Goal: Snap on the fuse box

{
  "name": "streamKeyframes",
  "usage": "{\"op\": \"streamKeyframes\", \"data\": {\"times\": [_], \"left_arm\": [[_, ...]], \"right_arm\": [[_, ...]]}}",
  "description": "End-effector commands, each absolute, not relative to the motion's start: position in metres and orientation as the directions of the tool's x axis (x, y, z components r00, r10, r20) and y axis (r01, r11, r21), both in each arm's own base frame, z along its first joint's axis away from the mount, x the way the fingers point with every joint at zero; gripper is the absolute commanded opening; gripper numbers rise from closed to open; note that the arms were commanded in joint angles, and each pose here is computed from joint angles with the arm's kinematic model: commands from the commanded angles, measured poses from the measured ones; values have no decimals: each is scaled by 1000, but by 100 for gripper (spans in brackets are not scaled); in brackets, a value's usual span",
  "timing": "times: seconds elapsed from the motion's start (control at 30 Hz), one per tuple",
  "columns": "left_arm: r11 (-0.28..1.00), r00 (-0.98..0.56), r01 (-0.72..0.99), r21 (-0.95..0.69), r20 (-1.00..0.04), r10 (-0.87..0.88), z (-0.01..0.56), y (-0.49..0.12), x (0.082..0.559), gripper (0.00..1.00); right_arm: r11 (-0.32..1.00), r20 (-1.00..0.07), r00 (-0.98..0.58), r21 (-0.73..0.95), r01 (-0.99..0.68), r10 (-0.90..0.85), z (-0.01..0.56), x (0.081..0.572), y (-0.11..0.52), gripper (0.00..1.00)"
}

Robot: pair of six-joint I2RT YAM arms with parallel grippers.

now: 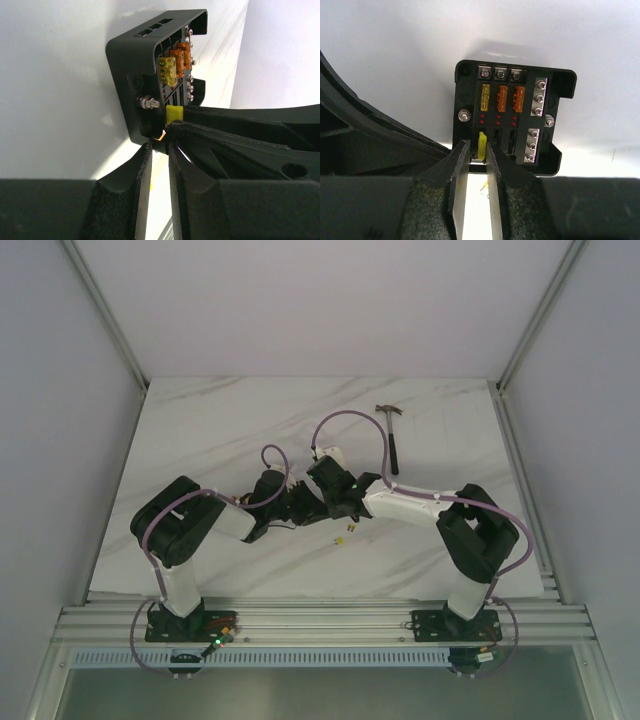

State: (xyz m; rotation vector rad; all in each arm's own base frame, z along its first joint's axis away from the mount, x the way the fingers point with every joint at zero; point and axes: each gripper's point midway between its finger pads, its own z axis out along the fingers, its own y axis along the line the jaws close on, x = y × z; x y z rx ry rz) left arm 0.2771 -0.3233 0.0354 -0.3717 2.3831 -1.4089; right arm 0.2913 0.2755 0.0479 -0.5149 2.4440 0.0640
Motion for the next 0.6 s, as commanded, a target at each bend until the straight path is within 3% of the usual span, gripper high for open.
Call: {"op": "streamKeyframes", "data": {"times": [0.0, 0.57], "left_arm": [[511, -907, -88, -855, -144, -397, 15, -319, 271, 28], [510, -907, -86, -856, -145, -395, 15, -319, 271, 28]], "right_arm": [[931, -609, -719, -95, -353, -335, 58, 295, 274, 27], [936, -618, -719, -84, -341, -317, 67, 305, 276, 26]]}}
